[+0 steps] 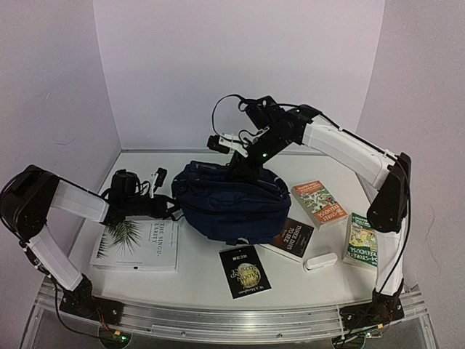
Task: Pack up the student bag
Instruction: Unzip the student bag at the center of the board.
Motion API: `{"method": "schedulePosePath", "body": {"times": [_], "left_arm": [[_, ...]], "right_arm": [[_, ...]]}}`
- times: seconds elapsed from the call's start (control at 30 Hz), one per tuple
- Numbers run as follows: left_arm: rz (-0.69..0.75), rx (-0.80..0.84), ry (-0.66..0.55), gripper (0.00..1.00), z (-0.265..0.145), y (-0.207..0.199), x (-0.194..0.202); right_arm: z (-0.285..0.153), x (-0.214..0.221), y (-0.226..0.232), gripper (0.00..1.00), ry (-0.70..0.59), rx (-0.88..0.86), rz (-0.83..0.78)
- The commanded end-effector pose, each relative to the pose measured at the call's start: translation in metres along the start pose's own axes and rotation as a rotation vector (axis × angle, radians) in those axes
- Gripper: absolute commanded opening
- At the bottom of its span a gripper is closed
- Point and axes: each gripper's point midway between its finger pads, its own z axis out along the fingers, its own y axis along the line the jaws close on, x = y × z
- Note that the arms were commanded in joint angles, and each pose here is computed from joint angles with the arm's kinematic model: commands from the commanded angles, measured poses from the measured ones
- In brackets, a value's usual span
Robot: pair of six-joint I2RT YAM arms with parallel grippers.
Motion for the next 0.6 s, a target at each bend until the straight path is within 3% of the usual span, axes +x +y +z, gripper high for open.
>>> {"method": "schedulePosePath", "body": {"times": [0.0,0.57], "left_arm": [[0.042,-0.045,-0.045,0.04,-0.011,-0.006,-0.026],[0.074,-0.024,0.018,0.00,-0.058,-0.063,-0.016]], "right_arm": [[-0.049,-0.048,-0.007,0.00,-0.142,0.103,-0.100],[0.000,-0.014,-0.061,0.00,0.012,0.280,-0.030]]}}
